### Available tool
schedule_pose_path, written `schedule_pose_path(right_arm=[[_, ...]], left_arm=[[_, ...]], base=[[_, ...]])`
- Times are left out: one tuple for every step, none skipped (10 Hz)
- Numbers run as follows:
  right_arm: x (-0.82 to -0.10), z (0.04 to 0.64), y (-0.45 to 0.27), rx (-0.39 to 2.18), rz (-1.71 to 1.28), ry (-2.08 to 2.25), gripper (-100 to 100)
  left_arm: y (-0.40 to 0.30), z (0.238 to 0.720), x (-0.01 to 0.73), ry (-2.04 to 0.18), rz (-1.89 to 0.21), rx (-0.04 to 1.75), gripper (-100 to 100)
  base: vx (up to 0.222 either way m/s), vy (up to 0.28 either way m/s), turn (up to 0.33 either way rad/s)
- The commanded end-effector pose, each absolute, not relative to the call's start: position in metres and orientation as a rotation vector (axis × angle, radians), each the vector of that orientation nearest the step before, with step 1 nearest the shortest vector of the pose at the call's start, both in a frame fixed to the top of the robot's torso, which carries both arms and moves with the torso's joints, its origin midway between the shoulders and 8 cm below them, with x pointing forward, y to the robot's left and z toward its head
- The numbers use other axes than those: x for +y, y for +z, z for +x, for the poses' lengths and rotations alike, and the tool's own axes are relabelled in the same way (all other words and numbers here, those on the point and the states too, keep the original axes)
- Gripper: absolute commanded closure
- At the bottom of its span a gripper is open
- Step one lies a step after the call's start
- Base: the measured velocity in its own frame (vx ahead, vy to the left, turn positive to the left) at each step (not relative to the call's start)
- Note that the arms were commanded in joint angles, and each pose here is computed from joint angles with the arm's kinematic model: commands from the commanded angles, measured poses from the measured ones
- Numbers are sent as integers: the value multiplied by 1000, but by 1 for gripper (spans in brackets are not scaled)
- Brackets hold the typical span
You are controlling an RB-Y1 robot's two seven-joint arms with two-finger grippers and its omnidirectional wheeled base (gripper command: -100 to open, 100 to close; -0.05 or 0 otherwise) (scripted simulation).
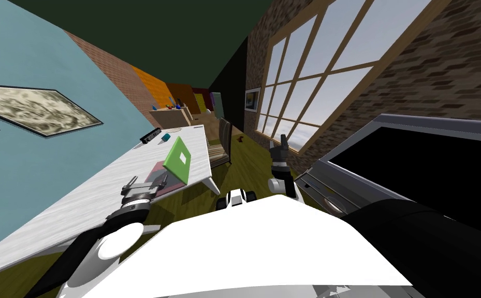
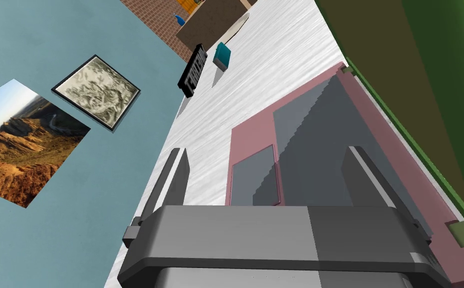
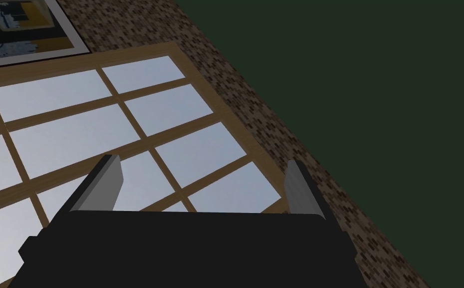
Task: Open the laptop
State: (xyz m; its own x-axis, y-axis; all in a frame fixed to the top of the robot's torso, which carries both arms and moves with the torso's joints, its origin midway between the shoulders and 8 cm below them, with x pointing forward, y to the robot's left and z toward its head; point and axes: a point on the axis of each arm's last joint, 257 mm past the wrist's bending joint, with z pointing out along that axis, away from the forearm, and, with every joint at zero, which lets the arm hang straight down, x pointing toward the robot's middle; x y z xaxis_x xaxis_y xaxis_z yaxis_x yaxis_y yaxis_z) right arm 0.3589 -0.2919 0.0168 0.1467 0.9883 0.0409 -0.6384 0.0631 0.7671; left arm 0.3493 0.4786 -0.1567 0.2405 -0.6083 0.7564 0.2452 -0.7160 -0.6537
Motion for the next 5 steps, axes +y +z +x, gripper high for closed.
schedule_pose_path(right_arm=[[-292,359,17,590,747,1342,0],[-292,359,17,590,747,1342,0],[-292,359,17,590,747,1342,0],[-292,359,17,590,747,1342,0],[-292,359,17,590,747,1342,0]], left_arm=[[-170,356,480,-1535,-1824,342,-100],[-175,358,479,-1527,-1826,345,-100],[-182,362,479,-1516,-1828,351,-100],[-187,365,478,-1509,-1829,356,-100],[-191,367,477,-1502,-1830,360,-100]], base=[[-18,-50,-20],[-24,-49,-22],[-20,-45,3],[-20,-51,-15],[-24,-59,-24]])
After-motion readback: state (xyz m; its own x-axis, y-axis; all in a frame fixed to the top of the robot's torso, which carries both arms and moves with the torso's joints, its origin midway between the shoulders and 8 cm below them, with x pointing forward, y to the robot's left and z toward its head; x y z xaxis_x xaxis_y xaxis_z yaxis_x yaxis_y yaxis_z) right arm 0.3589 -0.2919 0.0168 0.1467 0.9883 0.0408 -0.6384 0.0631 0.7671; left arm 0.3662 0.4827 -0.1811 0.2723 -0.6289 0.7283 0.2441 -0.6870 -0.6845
